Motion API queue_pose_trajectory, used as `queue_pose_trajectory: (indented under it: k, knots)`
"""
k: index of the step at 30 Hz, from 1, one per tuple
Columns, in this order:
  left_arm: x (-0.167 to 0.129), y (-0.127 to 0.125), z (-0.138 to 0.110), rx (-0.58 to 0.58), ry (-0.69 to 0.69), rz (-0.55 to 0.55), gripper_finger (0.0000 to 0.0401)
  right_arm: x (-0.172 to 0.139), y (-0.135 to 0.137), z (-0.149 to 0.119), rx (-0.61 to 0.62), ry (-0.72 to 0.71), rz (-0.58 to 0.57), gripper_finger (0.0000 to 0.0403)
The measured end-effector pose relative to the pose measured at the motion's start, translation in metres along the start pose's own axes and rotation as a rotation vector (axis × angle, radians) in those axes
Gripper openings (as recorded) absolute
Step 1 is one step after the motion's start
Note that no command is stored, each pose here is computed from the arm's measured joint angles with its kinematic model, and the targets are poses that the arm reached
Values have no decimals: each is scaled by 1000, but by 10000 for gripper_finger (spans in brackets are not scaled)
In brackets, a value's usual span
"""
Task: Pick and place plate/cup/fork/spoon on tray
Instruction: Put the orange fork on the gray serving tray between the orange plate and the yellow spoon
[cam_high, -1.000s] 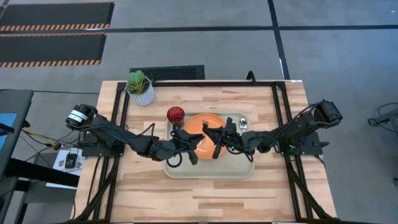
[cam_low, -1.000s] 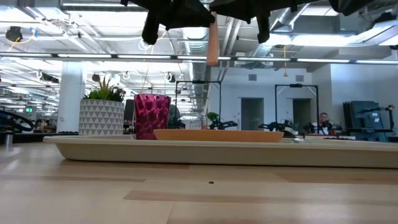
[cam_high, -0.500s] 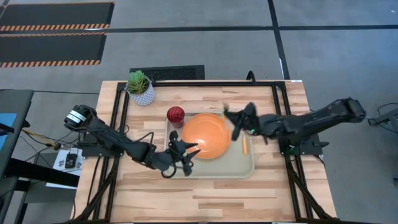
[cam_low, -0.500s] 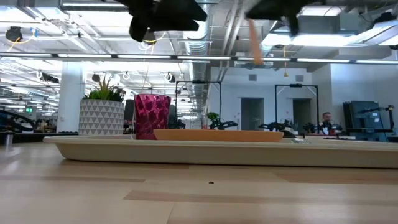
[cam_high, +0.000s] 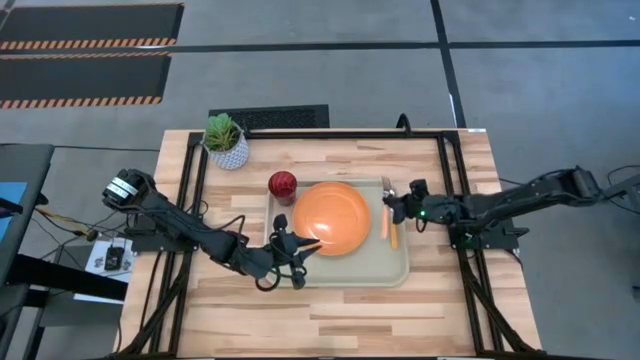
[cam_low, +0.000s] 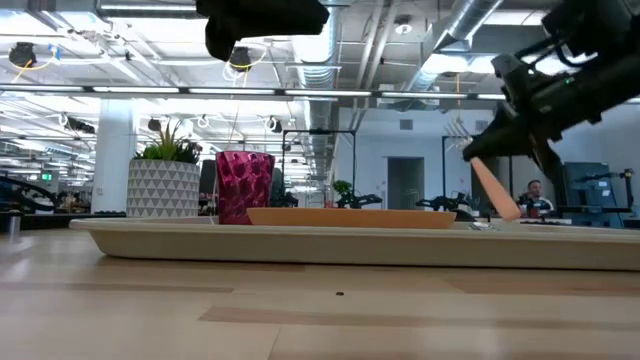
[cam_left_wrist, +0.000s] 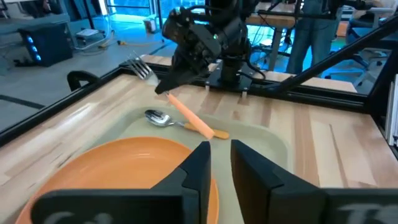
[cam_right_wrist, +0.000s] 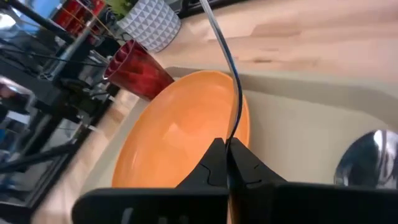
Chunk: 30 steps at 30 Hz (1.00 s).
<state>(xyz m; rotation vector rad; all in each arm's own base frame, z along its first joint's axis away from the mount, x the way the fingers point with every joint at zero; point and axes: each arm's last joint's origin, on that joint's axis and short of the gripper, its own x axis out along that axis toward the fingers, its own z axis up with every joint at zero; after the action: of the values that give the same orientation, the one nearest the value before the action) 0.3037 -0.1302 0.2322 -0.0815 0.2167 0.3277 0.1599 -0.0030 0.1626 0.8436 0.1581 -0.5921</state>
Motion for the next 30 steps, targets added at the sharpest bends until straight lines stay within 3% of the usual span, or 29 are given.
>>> queue_pose_trajectory:
  k: [10,30]
  knots:
    - [0,0,1,-3,-5,-1,27,13,-13,-11,74,46,-60,2]
    - [0,-2,3,7,-12,-57,19,33,-12,-32,105,102,-51,5]
